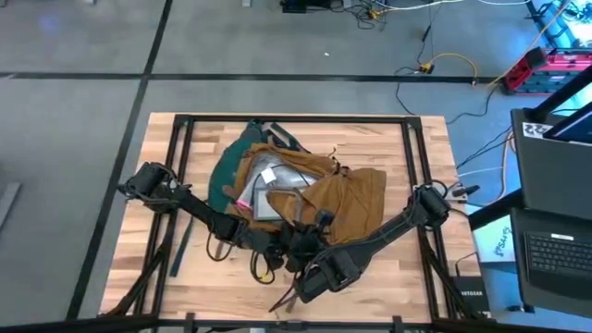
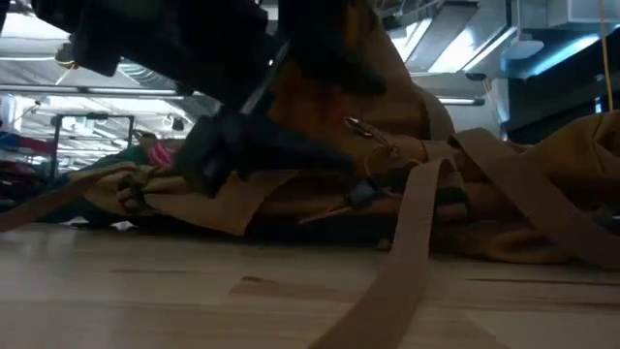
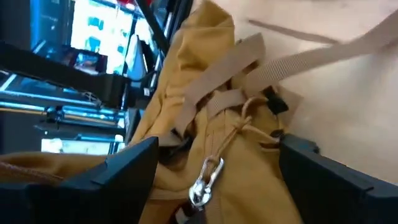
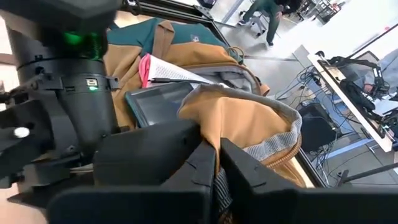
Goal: Unpack backpack
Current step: Close the brown backpack
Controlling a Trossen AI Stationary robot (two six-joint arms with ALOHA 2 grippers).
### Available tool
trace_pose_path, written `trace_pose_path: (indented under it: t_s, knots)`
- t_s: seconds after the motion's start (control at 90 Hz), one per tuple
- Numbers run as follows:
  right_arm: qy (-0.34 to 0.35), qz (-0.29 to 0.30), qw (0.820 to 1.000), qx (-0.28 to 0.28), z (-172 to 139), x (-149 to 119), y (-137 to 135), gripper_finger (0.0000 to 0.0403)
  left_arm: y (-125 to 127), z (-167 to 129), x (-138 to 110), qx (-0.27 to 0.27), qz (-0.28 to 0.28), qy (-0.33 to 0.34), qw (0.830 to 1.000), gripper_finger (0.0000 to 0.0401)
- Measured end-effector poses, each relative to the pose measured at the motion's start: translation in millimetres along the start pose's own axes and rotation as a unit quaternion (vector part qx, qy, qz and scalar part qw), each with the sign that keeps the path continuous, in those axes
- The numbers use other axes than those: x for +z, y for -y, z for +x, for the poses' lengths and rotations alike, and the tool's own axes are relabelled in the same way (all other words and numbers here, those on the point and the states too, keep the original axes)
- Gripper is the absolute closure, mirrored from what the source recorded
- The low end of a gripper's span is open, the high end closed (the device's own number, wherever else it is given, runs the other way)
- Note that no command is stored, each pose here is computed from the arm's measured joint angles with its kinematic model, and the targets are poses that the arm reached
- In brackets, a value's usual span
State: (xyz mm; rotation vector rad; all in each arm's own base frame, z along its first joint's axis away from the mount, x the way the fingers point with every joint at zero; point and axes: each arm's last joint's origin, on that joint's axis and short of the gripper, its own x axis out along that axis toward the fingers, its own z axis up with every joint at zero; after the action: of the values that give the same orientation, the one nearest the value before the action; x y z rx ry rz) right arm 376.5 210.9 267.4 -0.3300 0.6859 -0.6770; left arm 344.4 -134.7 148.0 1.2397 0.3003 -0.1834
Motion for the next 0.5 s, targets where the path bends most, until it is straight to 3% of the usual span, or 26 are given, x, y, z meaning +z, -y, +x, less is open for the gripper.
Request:
trace_pose_path:
  t_s: [0.189,0.5]
  knots:
    - [-0.003,-0.01,1.0,0.003,0.2,-0.2,0.0,0.0403,-5.9,5.8,-12.2,-0.008,-0.024,0.011,1.0,0.011]
    - [-0.006,-0.009,1.0,0.008,0.4,-0.3,-0.5,0.0403,-7.4,7.8,-16.5,-0.018,-0.036,0.023,0.999,0.0221]
